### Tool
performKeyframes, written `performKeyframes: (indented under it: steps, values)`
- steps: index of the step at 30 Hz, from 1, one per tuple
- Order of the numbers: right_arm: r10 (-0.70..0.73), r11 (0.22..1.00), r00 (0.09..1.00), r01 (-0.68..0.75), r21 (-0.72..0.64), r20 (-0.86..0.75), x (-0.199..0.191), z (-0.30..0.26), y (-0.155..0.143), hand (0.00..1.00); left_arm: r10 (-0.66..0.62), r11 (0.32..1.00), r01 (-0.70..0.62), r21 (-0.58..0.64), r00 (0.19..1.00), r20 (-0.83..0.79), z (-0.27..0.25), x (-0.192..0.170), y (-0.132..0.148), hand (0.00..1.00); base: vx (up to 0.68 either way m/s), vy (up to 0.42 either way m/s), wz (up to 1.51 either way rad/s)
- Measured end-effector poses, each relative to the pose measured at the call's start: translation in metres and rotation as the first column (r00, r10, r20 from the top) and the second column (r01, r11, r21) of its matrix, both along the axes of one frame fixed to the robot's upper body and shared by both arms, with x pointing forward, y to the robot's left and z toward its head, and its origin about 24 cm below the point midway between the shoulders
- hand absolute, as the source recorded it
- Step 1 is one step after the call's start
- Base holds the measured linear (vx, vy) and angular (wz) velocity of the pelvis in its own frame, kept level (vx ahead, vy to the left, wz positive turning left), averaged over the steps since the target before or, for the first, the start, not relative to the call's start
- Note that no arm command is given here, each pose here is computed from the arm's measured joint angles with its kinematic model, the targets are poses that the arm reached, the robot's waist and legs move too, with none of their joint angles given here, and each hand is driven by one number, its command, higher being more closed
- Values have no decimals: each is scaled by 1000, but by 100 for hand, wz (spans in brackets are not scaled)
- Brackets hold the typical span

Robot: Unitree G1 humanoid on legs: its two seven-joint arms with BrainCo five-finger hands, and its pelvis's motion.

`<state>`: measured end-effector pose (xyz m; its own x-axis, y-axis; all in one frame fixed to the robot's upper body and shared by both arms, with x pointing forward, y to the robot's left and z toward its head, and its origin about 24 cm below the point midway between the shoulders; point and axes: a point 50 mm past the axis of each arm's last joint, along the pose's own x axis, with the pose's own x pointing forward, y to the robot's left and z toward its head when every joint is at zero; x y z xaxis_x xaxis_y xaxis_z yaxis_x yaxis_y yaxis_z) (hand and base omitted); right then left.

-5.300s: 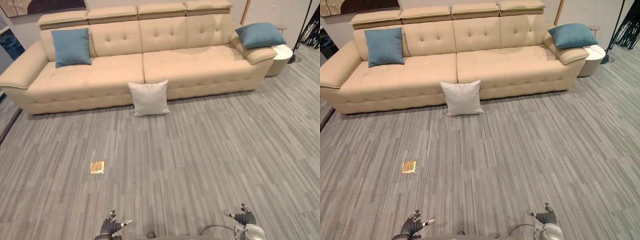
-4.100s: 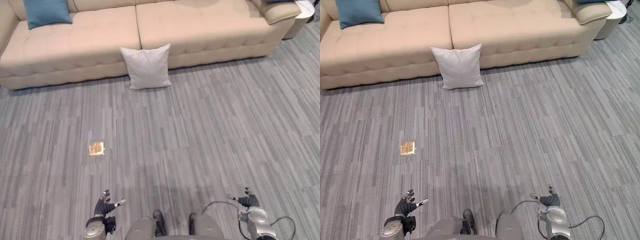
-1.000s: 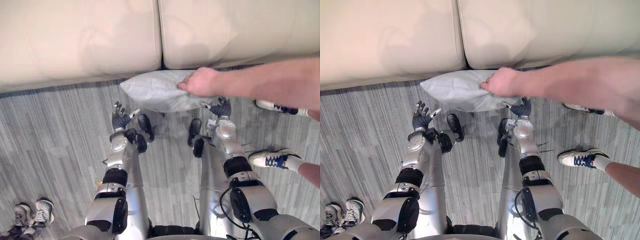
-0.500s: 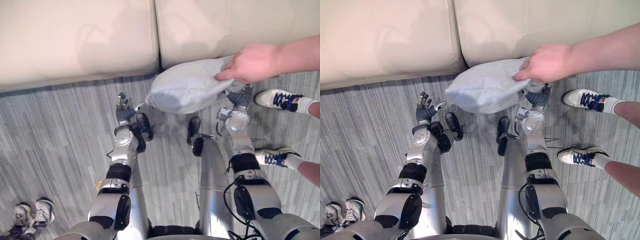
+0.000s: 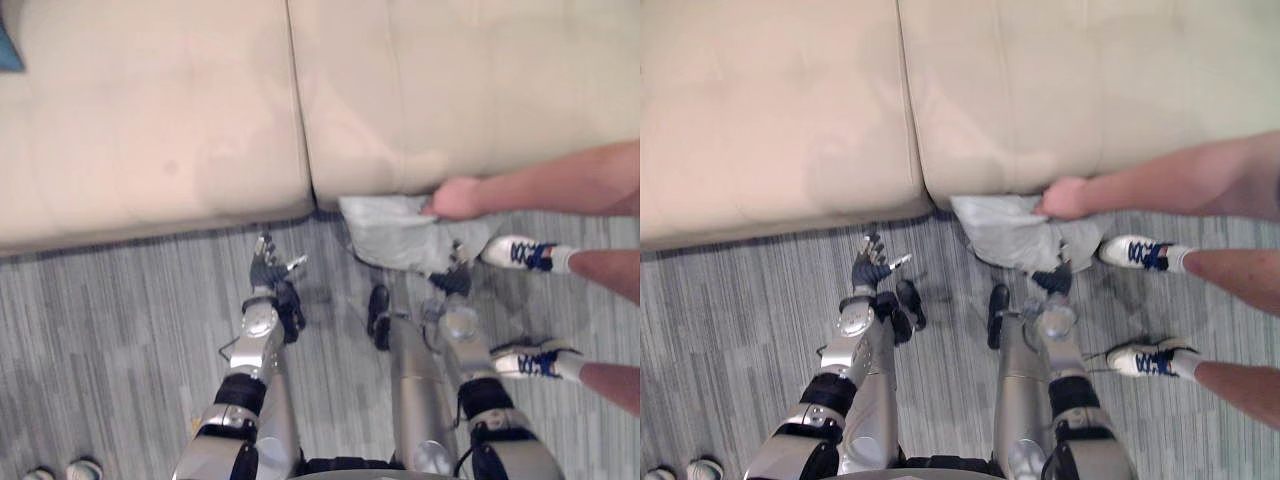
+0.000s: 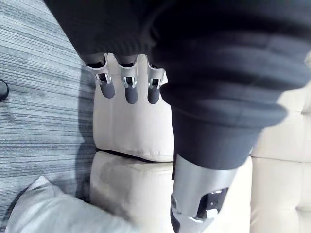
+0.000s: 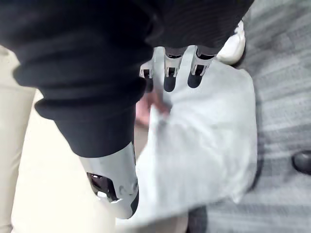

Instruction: Pick up cushions and gather them together orderly.

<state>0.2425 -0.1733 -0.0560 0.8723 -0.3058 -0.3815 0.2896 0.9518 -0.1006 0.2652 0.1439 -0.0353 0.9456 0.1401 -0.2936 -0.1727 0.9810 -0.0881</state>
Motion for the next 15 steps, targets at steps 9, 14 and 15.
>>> performKeyframes:
  steps: [9, 14, 15]
  values:
    - [-104, 995, 923, 98, -36, -371, -73, -64, -47, 0, 8, 994, 36, 105, 919, -395, -78, -82, 41, 0, 167, 9, -7]
    - [-125, 992, 877, 123, -34, -465, -104, -78, -55, 0, 24, 990, 49, 136, 871, -490, -93, -108, 53, 0, 83, 22, -9]
    - [-120, 992, 867, 118, -33, -484, -108, -81, -55, 0, 33, 989, 43, 140, 865, -500, -95, -112, 55, 0, 35, 13, -11]
